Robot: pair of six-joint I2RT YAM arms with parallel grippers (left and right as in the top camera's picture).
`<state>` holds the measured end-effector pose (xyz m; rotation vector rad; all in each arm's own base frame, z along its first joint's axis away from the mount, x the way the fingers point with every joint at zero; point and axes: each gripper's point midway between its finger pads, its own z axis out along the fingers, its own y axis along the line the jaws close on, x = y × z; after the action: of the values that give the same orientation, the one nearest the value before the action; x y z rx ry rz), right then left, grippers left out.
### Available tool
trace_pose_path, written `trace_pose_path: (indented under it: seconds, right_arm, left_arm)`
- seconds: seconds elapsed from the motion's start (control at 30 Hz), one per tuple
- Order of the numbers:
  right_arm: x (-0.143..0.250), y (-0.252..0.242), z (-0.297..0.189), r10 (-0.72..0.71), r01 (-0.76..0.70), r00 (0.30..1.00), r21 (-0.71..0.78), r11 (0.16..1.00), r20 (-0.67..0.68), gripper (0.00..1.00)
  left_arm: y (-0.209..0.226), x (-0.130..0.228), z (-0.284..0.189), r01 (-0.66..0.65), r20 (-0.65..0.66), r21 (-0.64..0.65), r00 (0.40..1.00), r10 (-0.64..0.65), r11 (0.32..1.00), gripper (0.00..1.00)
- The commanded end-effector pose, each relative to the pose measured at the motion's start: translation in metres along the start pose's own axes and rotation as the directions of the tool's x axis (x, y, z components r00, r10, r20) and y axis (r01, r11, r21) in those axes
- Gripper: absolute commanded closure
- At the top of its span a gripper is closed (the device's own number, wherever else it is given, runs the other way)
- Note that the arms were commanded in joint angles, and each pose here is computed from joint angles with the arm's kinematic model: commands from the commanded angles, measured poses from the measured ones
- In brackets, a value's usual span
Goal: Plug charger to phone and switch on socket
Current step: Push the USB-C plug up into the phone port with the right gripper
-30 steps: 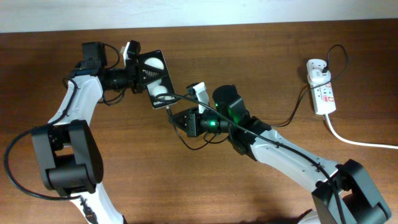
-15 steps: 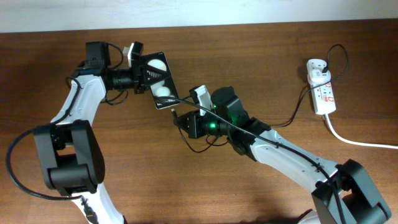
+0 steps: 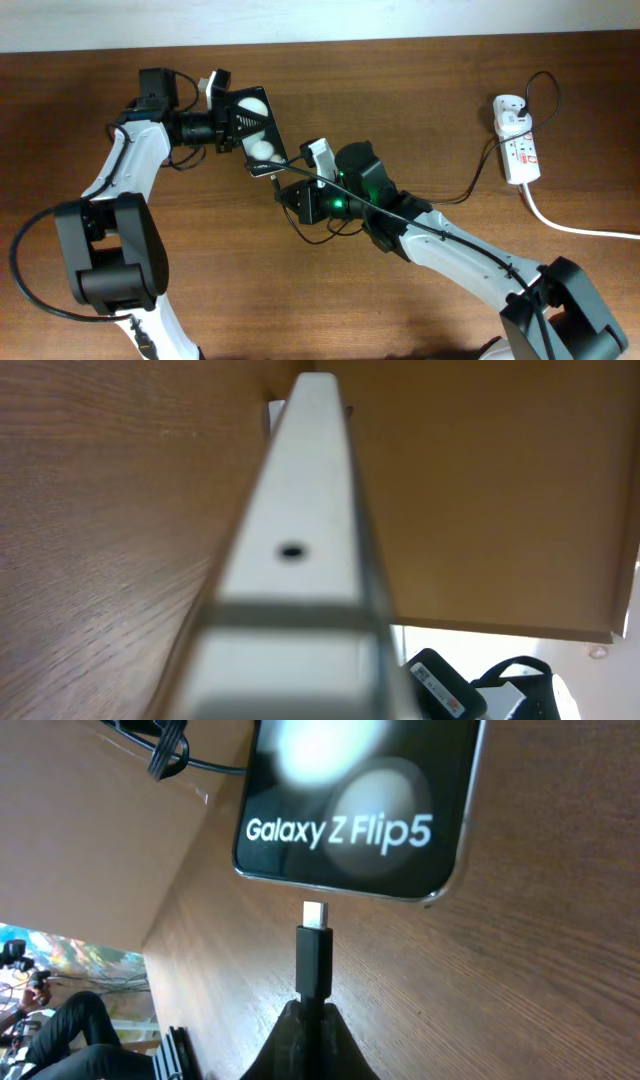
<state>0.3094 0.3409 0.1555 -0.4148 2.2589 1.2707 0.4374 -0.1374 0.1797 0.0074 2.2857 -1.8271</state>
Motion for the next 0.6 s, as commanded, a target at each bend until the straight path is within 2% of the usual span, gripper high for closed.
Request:
trace_pose_path:
  seconds: [0.0, 0.2, 0.3, 0.57]
  right_arm:
    - [-0.007, 0.005, 0.001, -0.033, 0.034, 0.999, -0.011, 0.999, 0.026, 0.96]
    - [-0.003, 0.002, 0.001, -0.022, 0.022, 1.000, -0.001, 1.000, 0.011, 0.96]
    - [0.005, 0.010, 0.000, -0.016, 0.014, 0.999, -0.052, 0.999, -0.034, 0.96]
    - [-0.001, 0.006, -0.002, -0.012, 0.011, 1.000, -0.047, 0.999, -0.015, 0.96]
  left_arm:
    - [-0.002, 0.002, 0.007, -0.004, -0.016, 0.004, 1.000, 0.004, 1.000, 1.00]
    - [-0.015, 0.009, 0.015, -0.005, -0.052, 0.065, 0.999, 0.009, 0.998, 1.00]
    - [-0.011, 0.003, 0.004, -0.002, -0.025, 0.057, 1.000, 0.003, 0.998, 1.00]
    - [-0.010, 0.002, 0.001, 0.003, -0.018, 0.055, 1.000, -0.002, 0.998, 1.00]
